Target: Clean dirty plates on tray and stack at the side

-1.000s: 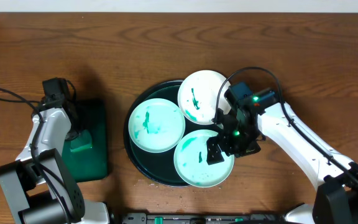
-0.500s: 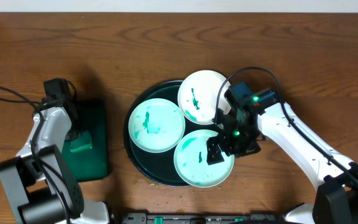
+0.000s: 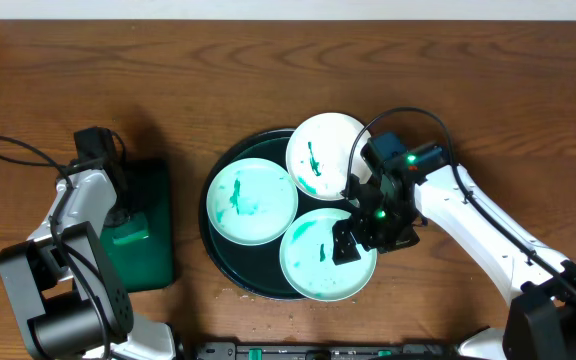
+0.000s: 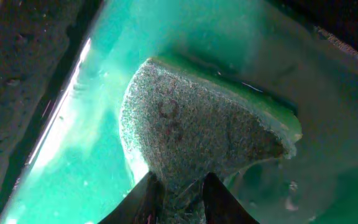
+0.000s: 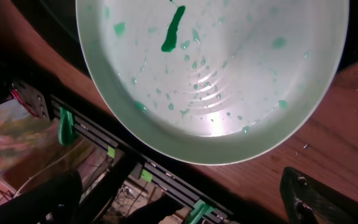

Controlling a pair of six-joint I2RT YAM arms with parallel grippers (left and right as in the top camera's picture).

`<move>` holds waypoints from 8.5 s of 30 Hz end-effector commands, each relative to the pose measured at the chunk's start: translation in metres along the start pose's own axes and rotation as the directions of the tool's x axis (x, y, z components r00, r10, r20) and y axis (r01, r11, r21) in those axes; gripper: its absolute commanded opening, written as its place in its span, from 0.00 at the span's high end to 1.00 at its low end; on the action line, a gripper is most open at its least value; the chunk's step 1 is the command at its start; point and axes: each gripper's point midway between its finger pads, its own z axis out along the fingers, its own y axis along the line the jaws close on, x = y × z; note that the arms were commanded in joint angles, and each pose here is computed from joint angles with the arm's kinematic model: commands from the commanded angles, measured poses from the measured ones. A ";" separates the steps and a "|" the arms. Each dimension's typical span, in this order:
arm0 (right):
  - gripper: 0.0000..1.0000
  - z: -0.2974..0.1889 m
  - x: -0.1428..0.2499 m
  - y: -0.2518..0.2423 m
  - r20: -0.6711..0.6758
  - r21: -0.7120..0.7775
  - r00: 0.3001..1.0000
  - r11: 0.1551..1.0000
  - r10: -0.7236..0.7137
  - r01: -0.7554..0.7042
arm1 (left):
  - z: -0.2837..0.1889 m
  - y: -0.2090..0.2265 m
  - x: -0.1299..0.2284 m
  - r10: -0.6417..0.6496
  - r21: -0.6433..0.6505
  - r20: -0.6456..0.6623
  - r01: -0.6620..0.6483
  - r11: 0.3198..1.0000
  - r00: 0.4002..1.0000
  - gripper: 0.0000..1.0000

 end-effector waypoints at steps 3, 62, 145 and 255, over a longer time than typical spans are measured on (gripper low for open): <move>0.01 0.002 0.002 0.003 -0.005 -0.006 1.000 1.000 0.000 0.000 | -0.003 0.005 0.004 -0.007 -0.009 0.000 0.007 1.000 1.000 0.93; 0.01 -0.004 -0.042 -0.021 0.185 0.136 0.982 0.988 0.042 -0.068 | -0.101 0.007 -0.026 -0.145 0.148 0.256 0.109 0.983 0.956 0.93; 0.56 0.020 -0.184 0.035 0.285 0.172 0.959 0.984 -0.009 -0.042 | -0.090 0.007 -0.018 -0.121 0.126 0.211 0.096 0.987 0.970 0.93; 0.99 0.098 -0.155 0.018 0.186 0.233 0.966 0.947 0.180 -0.221 | -0.064 -0.245 0.187 0.550 0.746 -0.172 -0.257 0.615 0.818 0.93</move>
